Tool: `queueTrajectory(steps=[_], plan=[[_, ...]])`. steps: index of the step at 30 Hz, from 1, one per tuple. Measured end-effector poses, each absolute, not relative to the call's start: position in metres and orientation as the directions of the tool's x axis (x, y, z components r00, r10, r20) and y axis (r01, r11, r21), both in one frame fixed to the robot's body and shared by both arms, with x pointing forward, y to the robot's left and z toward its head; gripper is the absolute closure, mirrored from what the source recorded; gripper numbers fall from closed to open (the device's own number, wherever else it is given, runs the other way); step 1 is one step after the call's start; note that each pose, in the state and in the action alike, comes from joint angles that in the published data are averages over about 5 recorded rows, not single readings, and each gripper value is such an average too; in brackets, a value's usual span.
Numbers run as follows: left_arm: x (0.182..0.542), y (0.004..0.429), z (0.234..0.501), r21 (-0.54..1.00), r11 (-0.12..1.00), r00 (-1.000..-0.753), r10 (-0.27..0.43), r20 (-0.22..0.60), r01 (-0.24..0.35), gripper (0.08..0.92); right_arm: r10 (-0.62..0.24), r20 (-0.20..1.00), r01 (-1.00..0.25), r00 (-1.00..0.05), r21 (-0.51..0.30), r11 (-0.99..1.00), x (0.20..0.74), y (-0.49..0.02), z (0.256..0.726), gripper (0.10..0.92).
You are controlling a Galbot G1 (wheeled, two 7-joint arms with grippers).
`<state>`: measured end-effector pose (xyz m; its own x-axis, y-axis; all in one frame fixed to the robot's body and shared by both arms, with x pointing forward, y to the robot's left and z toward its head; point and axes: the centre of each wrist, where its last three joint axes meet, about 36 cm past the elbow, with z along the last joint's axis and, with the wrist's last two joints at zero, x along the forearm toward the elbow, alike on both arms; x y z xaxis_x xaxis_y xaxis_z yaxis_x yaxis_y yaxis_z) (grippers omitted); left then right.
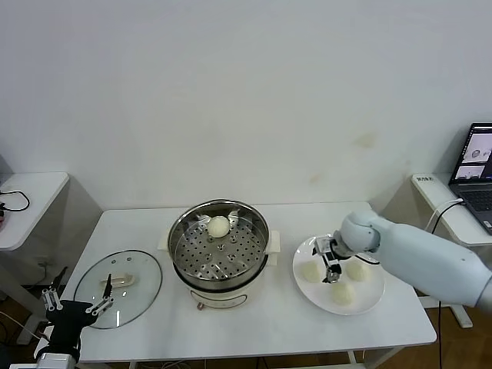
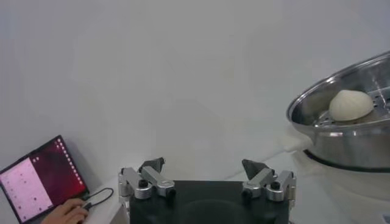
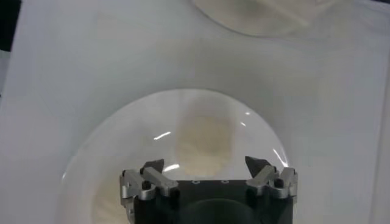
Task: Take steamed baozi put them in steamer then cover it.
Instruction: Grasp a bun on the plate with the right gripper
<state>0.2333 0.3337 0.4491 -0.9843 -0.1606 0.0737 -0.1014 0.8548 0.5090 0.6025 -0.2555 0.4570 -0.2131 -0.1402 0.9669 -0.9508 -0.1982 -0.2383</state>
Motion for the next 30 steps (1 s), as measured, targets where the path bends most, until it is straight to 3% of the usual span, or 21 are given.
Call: queueTrajectory(steps=[20, 30], plan=[[0.234, 0.334, 0.450, 0.509, 0.854, -0.984, -0.164, 0.067, -0.108, 0.177, -0.126, 0.972, -0.961, -0.199, -0.219, -0.172, 0.616, -0.247, 0.446, 0.422], [0.236, 0.334, 0.453, 0.510, 0.853, -0.986, -0.157, 0.056, -0.107, 0.177, -0.125, 0.967, -0.955, -0.223, -0.243, -0.172, 0.626, -0.256, 0.510, 0.415]])
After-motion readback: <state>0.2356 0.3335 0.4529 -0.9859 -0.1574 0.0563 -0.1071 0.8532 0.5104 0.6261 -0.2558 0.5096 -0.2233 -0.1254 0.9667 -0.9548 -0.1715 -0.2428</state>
